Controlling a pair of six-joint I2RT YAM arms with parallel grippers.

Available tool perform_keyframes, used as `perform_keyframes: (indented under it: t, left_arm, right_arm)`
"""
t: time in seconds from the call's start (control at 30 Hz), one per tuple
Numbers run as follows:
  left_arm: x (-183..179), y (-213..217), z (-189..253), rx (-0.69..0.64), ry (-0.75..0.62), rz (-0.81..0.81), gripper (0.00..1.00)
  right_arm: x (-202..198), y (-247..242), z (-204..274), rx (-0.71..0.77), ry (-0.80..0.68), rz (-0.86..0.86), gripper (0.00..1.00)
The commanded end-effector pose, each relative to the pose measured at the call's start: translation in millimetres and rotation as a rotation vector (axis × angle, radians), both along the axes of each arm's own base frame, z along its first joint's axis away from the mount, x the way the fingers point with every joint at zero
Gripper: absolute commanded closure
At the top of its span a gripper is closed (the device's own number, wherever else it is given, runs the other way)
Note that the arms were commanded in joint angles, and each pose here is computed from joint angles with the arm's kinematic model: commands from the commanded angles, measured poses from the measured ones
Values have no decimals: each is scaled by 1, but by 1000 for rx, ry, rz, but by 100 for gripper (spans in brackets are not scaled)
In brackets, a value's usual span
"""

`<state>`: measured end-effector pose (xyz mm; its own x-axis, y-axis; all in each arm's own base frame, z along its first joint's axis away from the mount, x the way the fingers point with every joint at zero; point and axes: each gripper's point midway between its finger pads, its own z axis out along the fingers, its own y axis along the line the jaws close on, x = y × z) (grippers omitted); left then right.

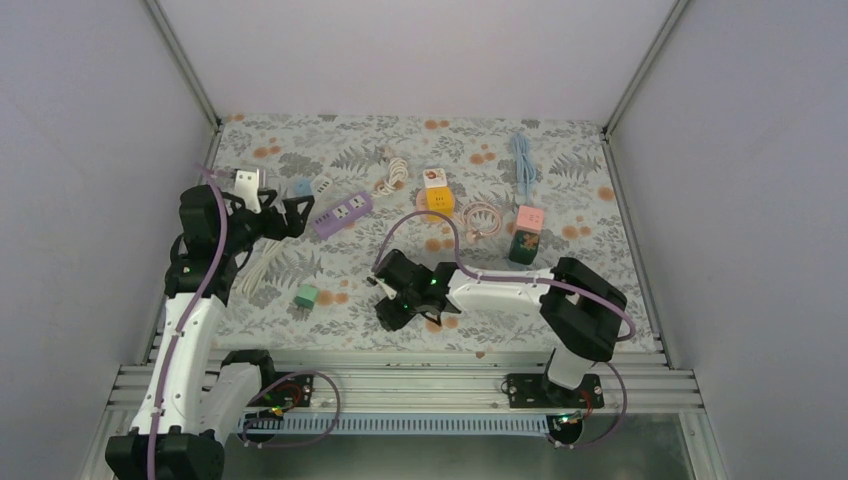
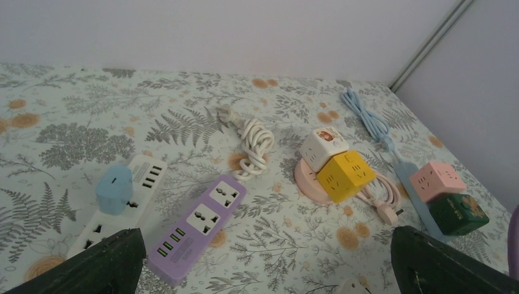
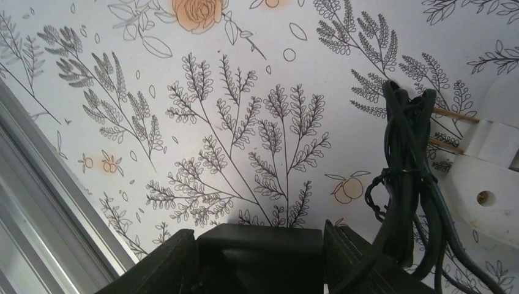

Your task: Insert the plug

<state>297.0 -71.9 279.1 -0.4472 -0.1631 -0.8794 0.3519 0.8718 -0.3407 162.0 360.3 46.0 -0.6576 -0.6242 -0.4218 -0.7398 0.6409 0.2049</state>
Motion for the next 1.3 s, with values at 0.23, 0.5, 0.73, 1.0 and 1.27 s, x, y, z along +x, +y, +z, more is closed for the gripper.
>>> perform_keyframes:
  t: [0.23, 0.5, 0.73, 1.0, 1.27]
  left_arm:
    - [-2, -6, 6, 15, -28, -31, 0]
    - [-2, -7, 4, 19, -23, -36, 0]
    - [-2, -7, 1, 22, -17, -34, 0]
    - [-1, -8, -1, 25, -10, -33, 0]
    - [0, -9, -3, 23, -4, -35, 0]
  right_arm:
    - [14, 3, 36, 93, -102, -67, 45]
    - [8, 5, 20, 61, -64, -31, 59]
    - [-3, 9, 7, 56, -3, 15, 63]
    - [-13, 15, 3, 81, 41, 63, 68]
    - [-11, 12, -1, 68, 31, 47, 88]
